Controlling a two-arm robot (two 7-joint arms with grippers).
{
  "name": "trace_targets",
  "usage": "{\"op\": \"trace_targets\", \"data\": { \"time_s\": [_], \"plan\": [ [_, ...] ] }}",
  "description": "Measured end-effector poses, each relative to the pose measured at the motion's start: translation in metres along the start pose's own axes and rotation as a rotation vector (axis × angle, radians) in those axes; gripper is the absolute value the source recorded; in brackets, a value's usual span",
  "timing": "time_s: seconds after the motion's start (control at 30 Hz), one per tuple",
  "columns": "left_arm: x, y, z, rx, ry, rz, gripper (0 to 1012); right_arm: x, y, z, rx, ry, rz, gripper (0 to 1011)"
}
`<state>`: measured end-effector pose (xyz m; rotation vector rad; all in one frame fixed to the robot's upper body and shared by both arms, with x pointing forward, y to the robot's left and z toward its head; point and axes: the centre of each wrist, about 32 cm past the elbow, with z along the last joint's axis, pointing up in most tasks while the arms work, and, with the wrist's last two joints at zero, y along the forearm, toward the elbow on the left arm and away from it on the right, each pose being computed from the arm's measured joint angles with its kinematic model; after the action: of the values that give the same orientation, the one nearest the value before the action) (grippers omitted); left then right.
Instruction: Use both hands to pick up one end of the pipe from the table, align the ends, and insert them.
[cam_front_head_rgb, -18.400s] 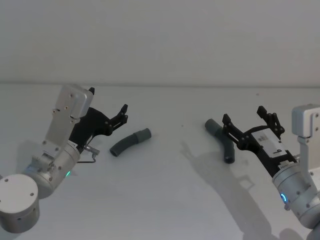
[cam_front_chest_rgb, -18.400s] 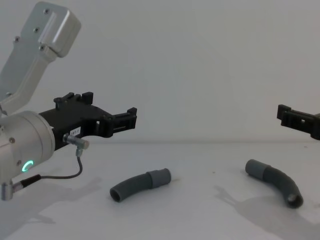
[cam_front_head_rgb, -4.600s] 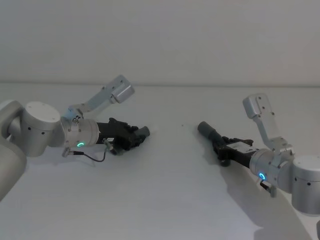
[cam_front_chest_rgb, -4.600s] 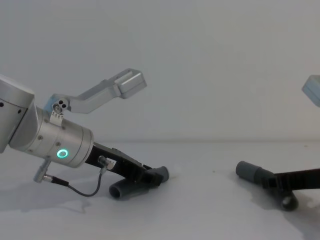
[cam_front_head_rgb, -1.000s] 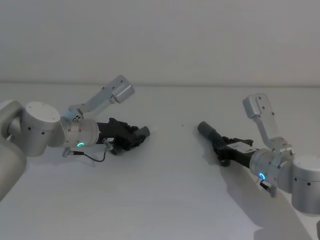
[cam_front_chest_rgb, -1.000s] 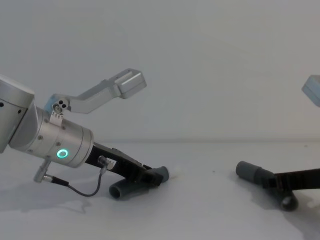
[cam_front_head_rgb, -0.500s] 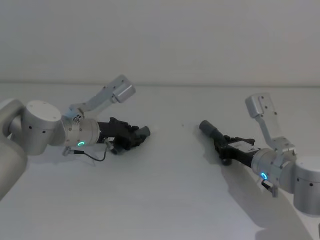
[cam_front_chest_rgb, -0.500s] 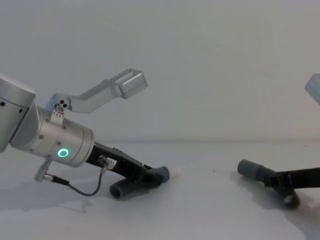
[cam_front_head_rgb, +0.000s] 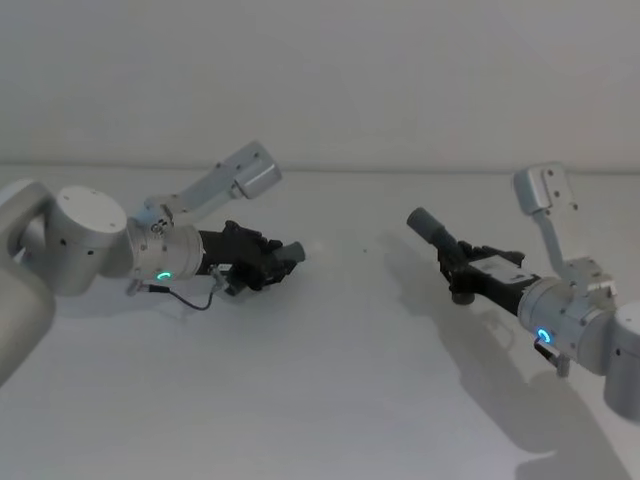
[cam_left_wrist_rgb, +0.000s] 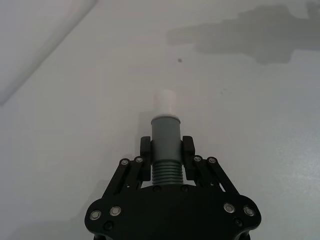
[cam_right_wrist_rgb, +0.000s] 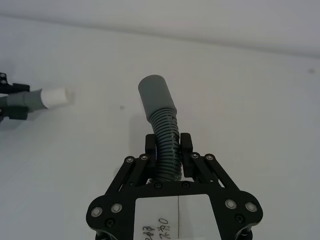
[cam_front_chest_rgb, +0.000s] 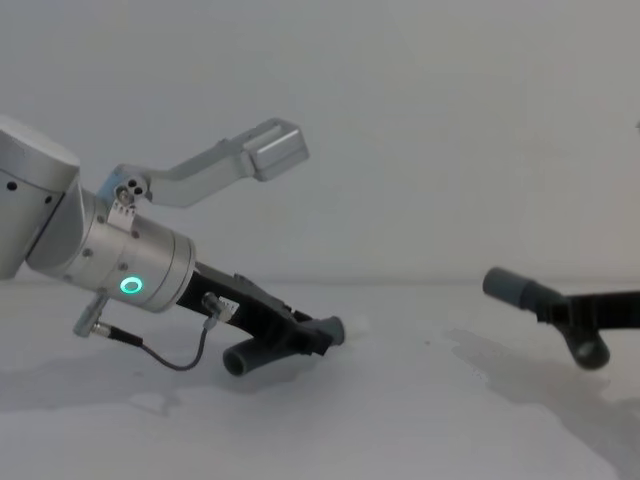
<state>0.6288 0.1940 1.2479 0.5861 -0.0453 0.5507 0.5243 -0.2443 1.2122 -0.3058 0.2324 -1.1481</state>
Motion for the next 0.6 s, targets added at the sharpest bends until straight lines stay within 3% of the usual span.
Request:
{"op": "trace_targets", "data": {
  "time_s": [0.17, 0.23, 0.37, 0.6],
  "plan": [
    [0.0010, 0.0024, 0.0053, 0.001, -0.044, 0.004, 353, 0.004, -0.007, 0.006, 0.044, -0.024, 0.013, 274],
    [0.0021, 0.0044, 0.0092, 0.001, -0.081, 0.002, 353, 0.006, -0.010, 0.007, 0.062, -0.037, 0.024, 274],
    [0.0037, 0.0063, 0.0128, 0.001, -0.118, -0.007, 353, 0.011, -0.016, 0.009, 0.085, -0.063, 0.047, 274],
    [0.0096, 0.0120, 0.0216, 0.004, -0.218, -0.049, 353, 0.023, -0.030, 0.009, 0.109, -0.113, 0.110, 274]
  ]
}}
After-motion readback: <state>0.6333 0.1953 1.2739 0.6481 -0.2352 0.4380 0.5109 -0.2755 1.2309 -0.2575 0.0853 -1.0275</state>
